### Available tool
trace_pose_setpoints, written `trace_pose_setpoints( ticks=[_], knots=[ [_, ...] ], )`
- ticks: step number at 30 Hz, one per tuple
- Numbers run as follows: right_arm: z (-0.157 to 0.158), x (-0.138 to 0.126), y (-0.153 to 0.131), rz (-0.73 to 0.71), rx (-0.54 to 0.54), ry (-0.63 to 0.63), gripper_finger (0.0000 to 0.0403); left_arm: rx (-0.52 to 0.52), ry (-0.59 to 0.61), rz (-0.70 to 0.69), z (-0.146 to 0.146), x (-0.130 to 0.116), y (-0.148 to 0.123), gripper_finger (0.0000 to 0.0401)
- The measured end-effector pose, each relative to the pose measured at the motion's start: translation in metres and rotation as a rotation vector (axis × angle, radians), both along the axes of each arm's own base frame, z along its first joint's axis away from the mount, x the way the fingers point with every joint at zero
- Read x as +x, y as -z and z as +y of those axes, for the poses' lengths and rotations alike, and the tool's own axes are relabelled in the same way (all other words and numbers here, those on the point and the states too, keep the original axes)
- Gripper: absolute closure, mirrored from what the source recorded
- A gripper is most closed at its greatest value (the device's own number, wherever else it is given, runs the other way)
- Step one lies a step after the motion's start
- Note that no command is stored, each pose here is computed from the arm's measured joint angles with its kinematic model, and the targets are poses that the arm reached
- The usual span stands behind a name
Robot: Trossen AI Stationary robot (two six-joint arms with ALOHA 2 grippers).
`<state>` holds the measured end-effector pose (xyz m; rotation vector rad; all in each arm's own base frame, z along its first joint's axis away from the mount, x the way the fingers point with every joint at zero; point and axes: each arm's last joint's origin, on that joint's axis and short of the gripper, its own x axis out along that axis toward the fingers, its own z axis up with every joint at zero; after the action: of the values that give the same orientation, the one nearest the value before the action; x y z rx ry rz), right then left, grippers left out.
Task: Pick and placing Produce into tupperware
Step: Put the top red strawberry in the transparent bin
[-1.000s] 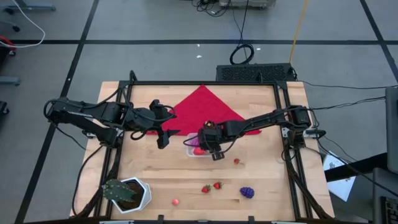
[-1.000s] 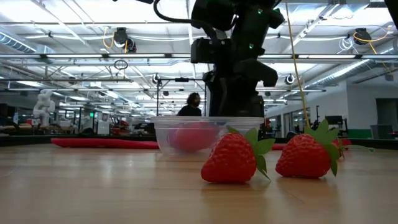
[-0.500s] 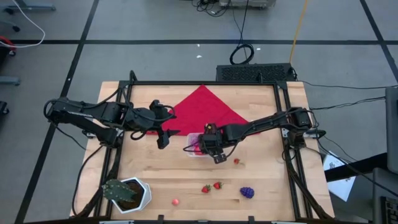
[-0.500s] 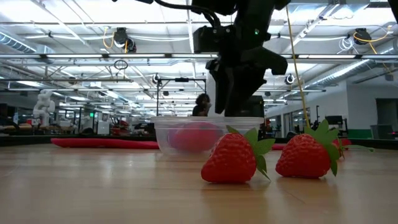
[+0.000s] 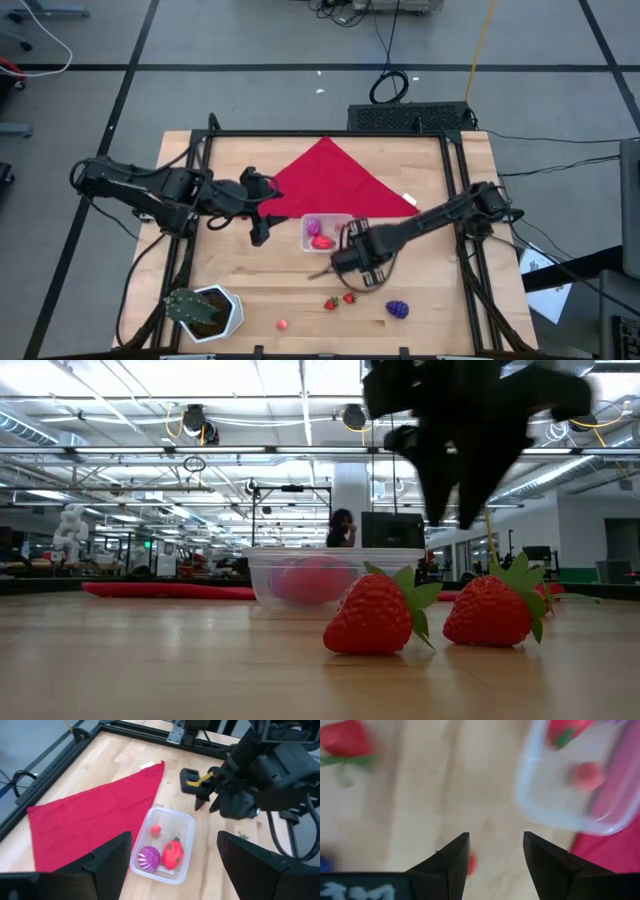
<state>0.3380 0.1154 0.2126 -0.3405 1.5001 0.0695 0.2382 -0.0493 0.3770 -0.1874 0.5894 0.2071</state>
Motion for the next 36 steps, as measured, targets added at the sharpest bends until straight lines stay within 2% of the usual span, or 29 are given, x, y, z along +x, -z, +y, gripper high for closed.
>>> trace_pose_setpoints(
  ticks=[5, 10, 18, 24, 32, 36],
  knots=[
    [0.027, -0.017, 0.000, 0.047, -0.020, -0.023, 0.0225, -0.014, 0.041, 0.009, -0.013, -0.004, 0.001, 0.0105],
    [0.036, -0.021, 0.003, 0.034, -0.015, -0.030, 0.0225, -0.016, 0.066, 0.009, -0.019, -0.006, 0.001, 0.0105],
    [0.019, -0.024, 0.019, 0.081, -0.031, 0.094, 0.0225, -0.027, 0.067, 0.007, -0.022, -0.006, 0.001, 0.0105],
    [0.004, -0.025, 0.032, 0.138, 0.044, 0.196, 0.0225, -0.026, 0.068, 0.008, -0.022, -0.006, 0.001, 0.0105],
    [-0.001, -0.021, 0.035, 0.142, 0.108, 0.237, 0.0225, -0.017, 0.074, 0.009, -0.022, -0.006, 0.001, 0.0105],
    [-0.005, -0.024, 0.040, 0.158, 0.101, 0.254, 0.0225, -0.016, 0.074, 0.011, -0.022, -0.007, 0.001, 0.0105]
  ],
)
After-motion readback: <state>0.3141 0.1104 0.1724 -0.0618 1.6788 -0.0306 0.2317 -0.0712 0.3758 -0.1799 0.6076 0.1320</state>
